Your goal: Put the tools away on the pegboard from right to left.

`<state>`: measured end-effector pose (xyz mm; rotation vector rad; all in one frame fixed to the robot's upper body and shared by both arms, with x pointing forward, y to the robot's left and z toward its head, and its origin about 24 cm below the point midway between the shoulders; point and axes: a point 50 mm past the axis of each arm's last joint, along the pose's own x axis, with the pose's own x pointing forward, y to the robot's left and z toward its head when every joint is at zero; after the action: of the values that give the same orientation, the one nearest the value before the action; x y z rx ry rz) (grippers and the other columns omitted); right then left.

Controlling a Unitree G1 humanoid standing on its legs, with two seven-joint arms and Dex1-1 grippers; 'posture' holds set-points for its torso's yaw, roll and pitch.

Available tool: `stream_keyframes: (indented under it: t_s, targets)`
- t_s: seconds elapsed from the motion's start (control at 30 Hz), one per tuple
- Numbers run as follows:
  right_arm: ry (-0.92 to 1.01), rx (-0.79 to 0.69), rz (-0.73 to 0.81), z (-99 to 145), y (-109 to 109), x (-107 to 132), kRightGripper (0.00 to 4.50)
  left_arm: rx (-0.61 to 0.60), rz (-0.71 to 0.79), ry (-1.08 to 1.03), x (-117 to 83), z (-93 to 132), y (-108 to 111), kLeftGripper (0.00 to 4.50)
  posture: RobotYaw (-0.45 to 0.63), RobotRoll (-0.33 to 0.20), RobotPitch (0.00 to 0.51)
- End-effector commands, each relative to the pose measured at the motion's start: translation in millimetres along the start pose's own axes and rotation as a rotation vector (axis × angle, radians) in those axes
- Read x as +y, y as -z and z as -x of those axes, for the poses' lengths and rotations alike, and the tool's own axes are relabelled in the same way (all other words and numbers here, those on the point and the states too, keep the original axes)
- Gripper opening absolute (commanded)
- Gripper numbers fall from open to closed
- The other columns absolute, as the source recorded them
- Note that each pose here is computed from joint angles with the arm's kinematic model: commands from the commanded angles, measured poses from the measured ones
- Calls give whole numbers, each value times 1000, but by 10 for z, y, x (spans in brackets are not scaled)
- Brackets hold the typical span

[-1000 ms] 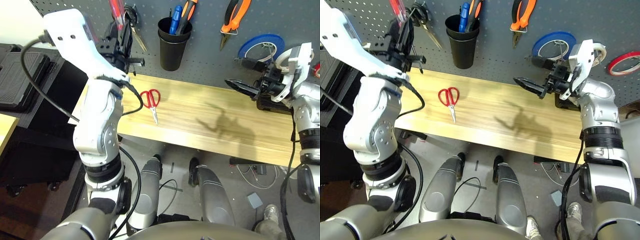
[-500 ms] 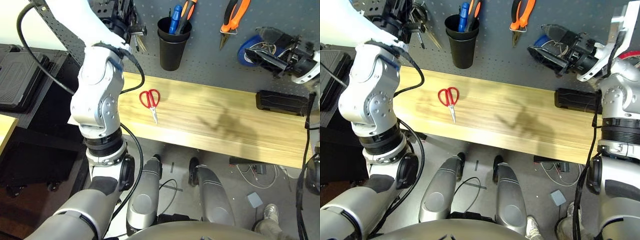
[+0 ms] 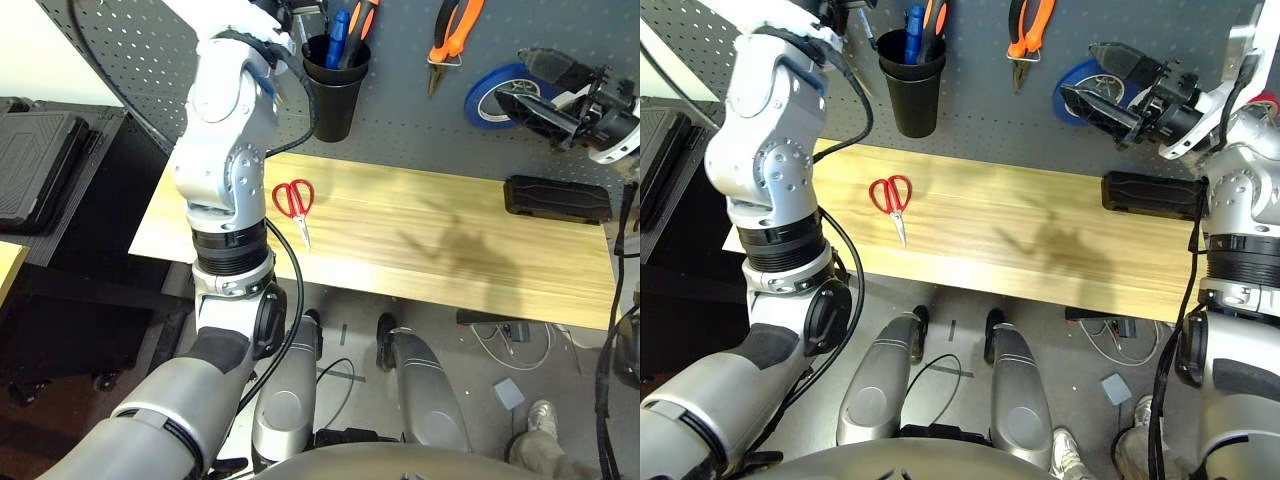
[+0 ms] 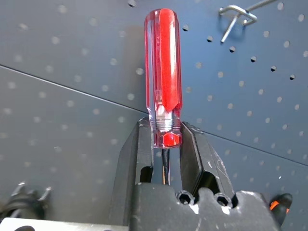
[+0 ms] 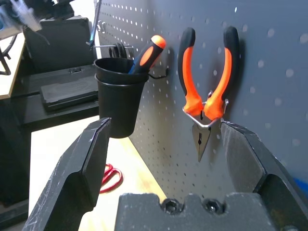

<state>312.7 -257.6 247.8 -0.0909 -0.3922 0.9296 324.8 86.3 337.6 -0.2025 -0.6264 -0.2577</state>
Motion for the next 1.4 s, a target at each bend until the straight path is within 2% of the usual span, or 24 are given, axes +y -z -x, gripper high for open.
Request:
stream_keyframes:
  t_s: [0.03, 0.2, 0.37, 0.7, 0.8, 0.97, 1.17, 1.23, 1.33, 1.4]
  targets:
    - [9, -6, 27, 5, -2, 44, 4500, -44, -9, 9, 13, -131, 3, 826, 143, 0, 262]
    - [17, -5, 27, 11, 12, 91, 4500, -8, -50, 29, 74, -213, 210, 826, 128, 0, 260]
    - [27, -7, 33, 0, 7, 103, 4500, 42, -91, 67, 72, -150, 397, 826, 122, 0, 259]
    - [24, -12, 30, -73, 77, 118, 4500, 50, -122, 95, 62, -66, 422, 4464, 147, 0, 257]
    - [16, -15, 29, -106, 96, 130, 4500, 27, -133, 80, 92, -46, 343, 4464, 153, 0, 258]
    - [-21, -5, 7, -142, 164, 197, 4500, -19, -150, 53, 142, 24, 96, 4464, 163, 0, 261]
    - [-127, 90, -82, -121, 355, 423, 4500, 9, -174, -2, 272, 323, -71, 4464, 163, 0, 266]
    - [-170, 141, -112, -95, 459, 531, 4500, 57, -178, -24, 306, 474, -29, 4464, 181, 0, 273]
    - [-202, 203, -137, -89, 633, 670, 4500, 161, -215, -47, 362, 722, 147, 4464, 201, 0, 281]
    - [-203, 228, -140, -129, 732, 756, 4500, 239, -184, -93, 430, 894, 306, 4464, 211, 0, 285]
